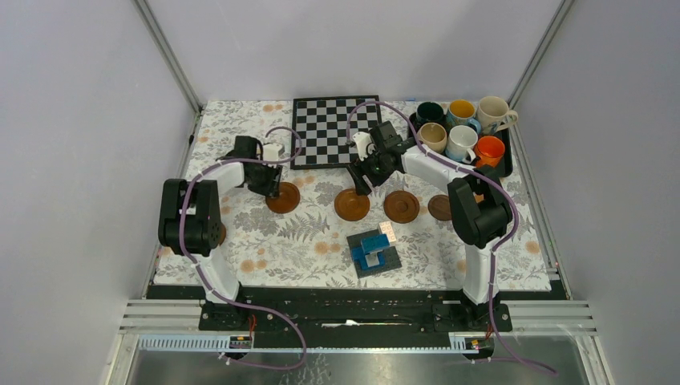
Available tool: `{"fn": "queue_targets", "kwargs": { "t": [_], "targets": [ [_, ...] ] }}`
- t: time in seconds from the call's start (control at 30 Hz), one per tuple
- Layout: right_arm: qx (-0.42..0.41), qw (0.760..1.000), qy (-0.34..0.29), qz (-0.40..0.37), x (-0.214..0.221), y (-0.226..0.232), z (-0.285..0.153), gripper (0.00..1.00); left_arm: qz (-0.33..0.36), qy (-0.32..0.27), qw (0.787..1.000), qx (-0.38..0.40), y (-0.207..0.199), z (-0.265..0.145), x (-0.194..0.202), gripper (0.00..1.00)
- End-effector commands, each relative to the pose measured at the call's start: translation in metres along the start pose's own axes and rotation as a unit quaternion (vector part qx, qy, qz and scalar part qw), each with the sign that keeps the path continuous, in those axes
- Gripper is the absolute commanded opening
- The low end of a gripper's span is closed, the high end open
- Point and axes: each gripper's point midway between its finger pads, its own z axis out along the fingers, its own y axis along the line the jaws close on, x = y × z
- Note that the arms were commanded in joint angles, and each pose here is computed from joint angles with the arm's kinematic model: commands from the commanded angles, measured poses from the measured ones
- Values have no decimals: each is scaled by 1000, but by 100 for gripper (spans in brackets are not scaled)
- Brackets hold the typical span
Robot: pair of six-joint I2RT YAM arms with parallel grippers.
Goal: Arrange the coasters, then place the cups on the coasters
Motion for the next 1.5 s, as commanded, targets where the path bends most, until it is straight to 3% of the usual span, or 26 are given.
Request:
{"fn": "queue_targets", "kwargs": {
  "t": [0.0, 0.4, 1.0, 1.13, 1.2, 1.33, 1.47],
  "targets": [
    [0, 1000, -24, -8, -17, 4, -17, 77, -12, 52, 998, 35, -37, 8, 32, 41],
    [10, 1000, -17, 4, -11, -5, -18, 77, 13, 53, 997, 53, -74, 17, 26, 39],
    [7, 1000, -14, 4, -11, -6, -16, 77, 46, 65, 995, 55, -86, 12, 41, 39],
    [6, 1000, -16, 3, -14, -6, -17, 77, 35, 60, 996, 48, -84, 9, 31, 49],
    [7, 1000, -19, 1, -17, -7, -18, 77, 26, 47, 997, 52, -84, 2, 19, 60],
    [8, 1000, -27, -4, -26, -7, -22, 78, 7, -1, 999, 51, -76, -26, -13, 74],
    [9, 999, -46, -6, -34, -6, -28, 86, -28, -19, 998, 50, -55, -59, -22, 84]
  ]
}}
